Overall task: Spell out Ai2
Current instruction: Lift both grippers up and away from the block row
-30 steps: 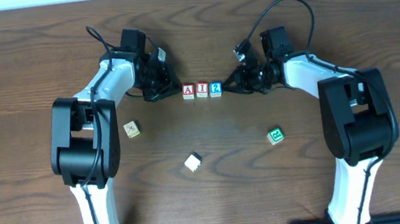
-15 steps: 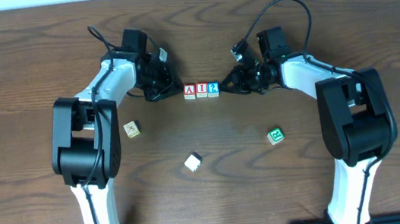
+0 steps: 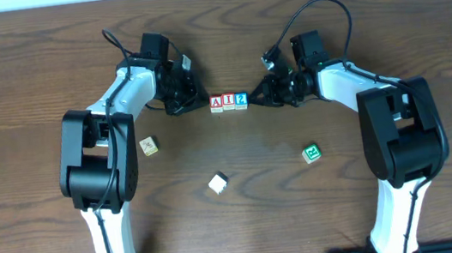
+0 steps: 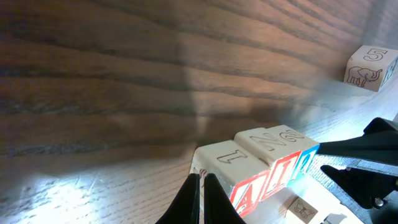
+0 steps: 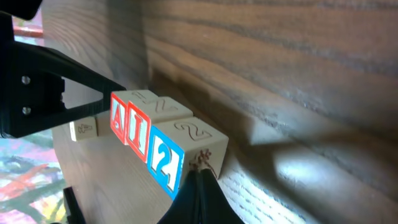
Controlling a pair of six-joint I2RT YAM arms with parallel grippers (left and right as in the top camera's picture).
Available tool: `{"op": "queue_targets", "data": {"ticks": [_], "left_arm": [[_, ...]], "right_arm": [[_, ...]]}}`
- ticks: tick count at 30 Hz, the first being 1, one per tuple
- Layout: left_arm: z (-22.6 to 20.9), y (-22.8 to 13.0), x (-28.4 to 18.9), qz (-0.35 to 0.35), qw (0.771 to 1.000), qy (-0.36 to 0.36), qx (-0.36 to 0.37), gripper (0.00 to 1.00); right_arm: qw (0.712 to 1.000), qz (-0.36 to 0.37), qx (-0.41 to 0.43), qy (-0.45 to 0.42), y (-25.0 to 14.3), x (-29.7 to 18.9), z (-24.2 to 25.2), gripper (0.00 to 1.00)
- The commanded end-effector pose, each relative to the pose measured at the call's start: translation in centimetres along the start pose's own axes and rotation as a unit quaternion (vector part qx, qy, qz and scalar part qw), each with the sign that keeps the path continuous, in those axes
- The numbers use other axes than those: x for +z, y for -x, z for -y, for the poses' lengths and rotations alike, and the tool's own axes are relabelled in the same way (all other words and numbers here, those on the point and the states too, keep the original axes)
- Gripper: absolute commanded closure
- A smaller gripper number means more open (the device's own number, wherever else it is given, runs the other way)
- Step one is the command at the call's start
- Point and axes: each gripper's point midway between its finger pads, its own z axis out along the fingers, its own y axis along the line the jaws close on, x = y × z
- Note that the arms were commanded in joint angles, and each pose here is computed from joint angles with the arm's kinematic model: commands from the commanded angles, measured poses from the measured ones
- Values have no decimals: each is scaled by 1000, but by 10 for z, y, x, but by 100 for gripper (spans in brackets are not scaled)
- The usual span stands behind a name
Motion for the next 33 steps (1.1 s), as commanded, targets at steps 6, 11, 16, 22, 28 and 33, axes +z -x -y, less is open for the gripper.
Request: {"op": "queue_targets", "data": {"ticks": [6, 11, 16, 22, 28, 33], "left_arm": [[2, 9, -47, 32, 997, 45, 46, 94], [32, 16, -102, 98, 988, 70, 95, 94], [74, 0, -185, 194, 965, 84, 156, 94], [113, -48, -284, 308, 919, 99, 227, 94], [128, -92, -333, 362, 888, 98, 265, 94], [133, -120, -355, 384, 876, 92, 277, 94]], "right_arm": [[999, -5, 12, -53, 9, -37, 19, 99], [990, 18, -52, -127, 32, -94, -10, 99], [970, 84, -135, -182, 42, -177, -77, 99], [939, 180, -190, -222, 12, -264, -145, 99], [922, 226, -215, -230, -35, -311, -182, 99], [913, 251, -231, -226, -66, -333, -201, 99]]}}
